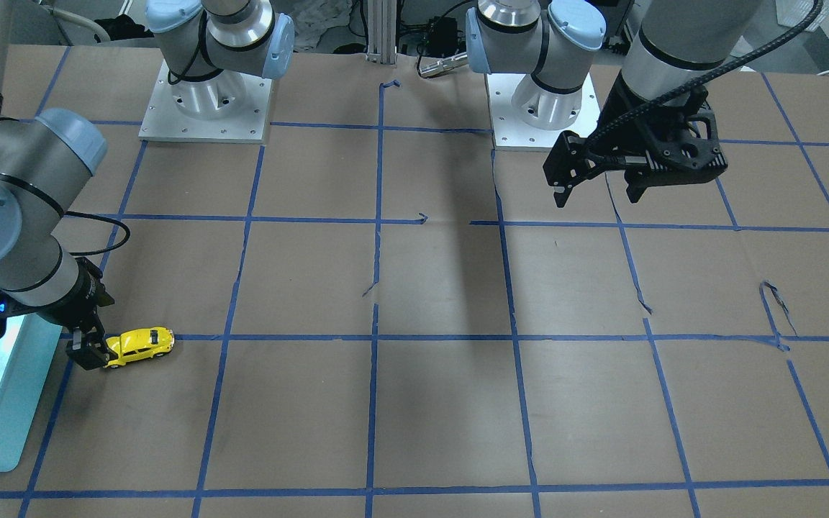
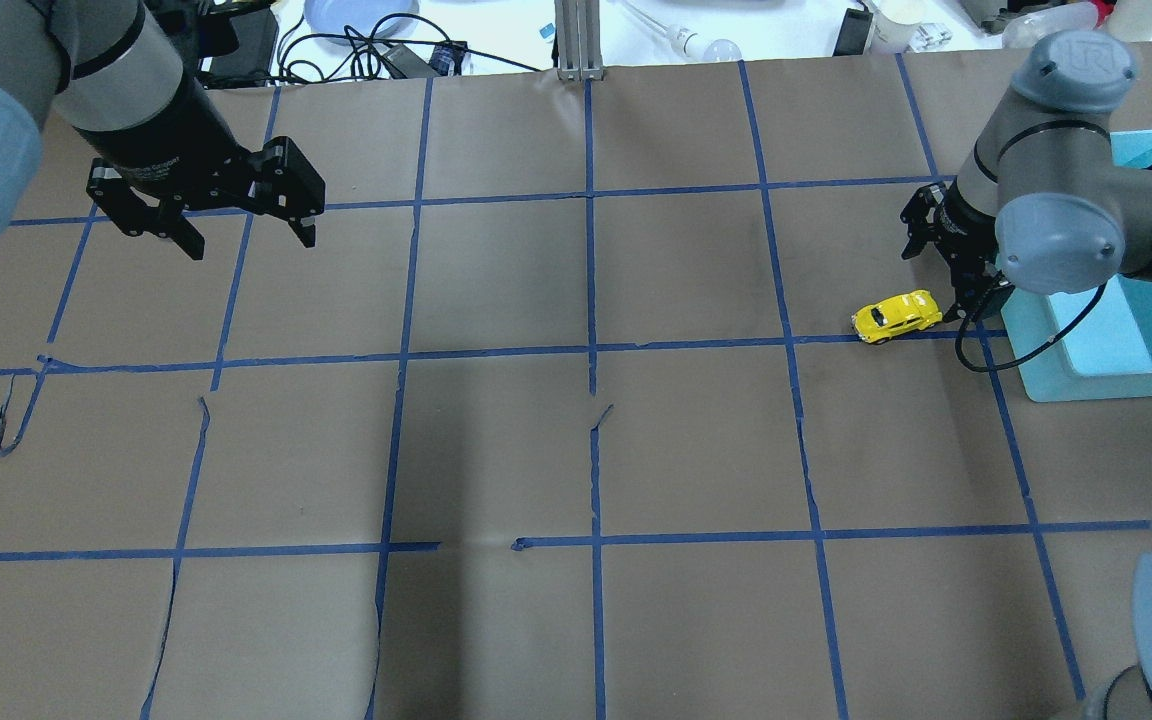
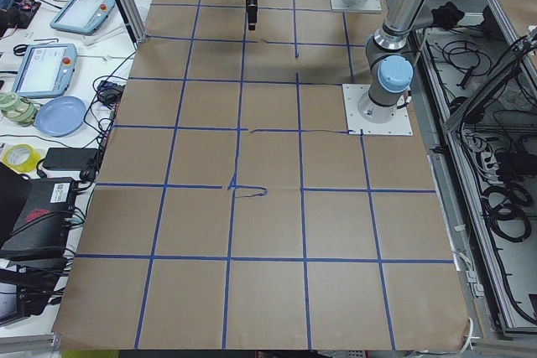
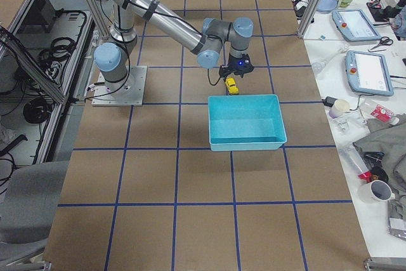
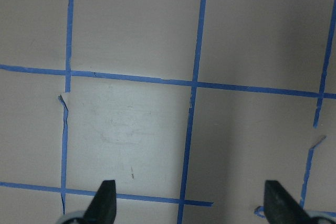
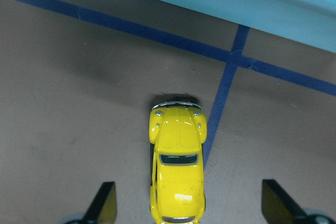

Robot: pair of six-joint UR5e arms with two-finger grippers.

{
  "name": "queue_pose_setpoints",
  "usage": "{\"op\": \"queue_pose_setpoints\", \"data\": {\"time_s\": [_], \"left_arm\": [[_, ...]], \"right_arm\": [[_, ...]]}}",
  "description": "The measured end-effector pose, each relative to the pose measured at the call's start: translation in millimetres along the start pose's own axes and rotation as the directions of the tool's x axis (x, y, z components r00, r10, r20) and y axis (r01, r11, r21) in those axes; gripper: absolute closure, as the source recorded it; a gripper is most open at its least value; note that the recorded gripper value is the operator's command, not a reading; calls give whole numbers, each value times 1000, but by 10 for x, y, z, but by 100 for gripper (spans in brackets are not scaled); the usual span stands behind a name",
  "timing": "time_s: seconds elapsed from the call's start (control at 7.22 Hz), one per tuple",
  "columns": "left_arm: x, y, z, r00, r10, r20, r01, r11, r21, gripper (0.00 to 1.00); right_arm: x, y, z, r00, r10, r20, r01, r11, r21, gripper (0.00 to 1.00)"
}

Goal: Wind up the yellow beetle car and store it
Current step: 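Lower the right gripper and grasp the yellow car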

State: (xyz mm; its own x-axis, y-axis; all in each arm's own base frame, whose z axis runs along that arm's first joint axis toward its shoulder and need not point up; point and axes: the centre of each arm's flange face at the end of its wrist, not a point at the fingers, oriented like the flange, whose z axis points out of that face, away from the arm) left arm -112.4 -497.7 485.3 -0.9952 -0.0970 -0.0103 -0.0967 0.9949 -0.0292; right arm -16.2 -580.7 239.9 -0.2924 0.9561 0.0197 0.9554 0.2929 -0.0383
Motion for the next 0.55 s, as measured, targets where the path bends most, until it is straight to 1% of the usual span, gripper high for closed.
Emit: {"op": "queue_pose_setpoints", "data": {"time_s": [0.14, 0.42, 0.55], "left_arm": [[1, -2, 9, 1000, 1, -1, -1, 1000, -2, 0], [-10, -19, 35, 1000, 3, 1, -3, 1000, -7, 0], [-8, -32, 52, 1000, 4, -1, -4, 1000, -11, 0]], "right_arm": [[-29, -10, 91, 1000, 1, 6, -1, 1000, -1, 7], [-82, -7, 234, 1000, 1, 19, -1, 1000, -17, 8], [-97, 7, 309, 1000, 1, 18, 0, 1000, -28, 26]]}}
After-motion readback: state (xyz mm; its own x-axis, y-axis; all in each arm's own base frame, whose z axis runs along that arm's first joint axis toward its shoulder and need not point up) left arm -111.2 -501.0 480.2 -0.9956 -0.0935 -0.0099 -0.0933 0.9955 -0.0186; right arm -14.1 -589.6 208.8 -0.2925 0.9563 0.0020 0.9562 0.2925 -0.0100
